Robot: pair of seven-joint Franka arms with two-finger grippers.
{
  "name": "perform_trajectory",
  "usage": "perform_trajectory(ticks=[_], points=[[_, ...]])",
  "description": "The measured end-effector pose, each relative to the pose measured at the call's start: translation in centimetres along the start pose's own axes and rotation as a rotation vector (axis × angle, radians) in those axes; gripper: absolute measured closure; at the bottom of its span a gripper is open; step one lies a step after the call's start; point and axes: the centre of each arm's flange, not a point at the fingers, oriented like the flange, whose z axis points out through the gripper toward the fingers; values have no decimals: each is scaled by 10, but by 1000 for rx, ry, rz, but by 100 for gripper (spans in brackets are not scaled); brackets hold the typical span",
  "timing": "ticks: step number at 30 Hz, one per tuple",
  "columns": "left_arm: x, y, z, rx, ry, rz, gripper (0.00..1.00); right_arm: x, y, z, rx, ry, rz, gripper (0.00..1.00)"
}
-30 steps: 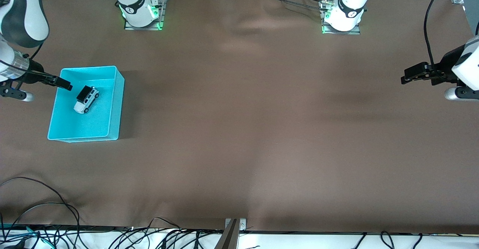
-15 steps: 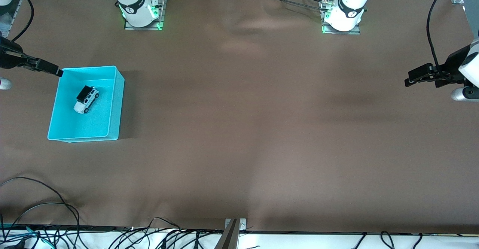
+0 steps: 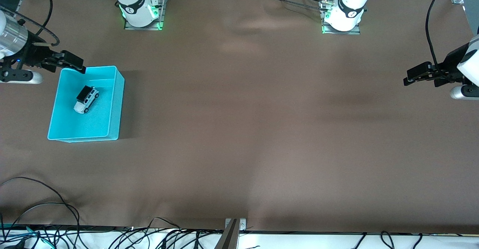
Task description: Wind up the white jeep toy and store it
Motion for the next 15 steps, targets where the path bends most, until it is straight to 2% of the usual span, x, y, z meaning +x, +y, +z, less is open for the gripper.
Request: perform_trajectory(ticks=[15], points=[[0, 31, 3, 33, -2, 43, 0, -2, -7, -14, -1, 10, 4, 0]])
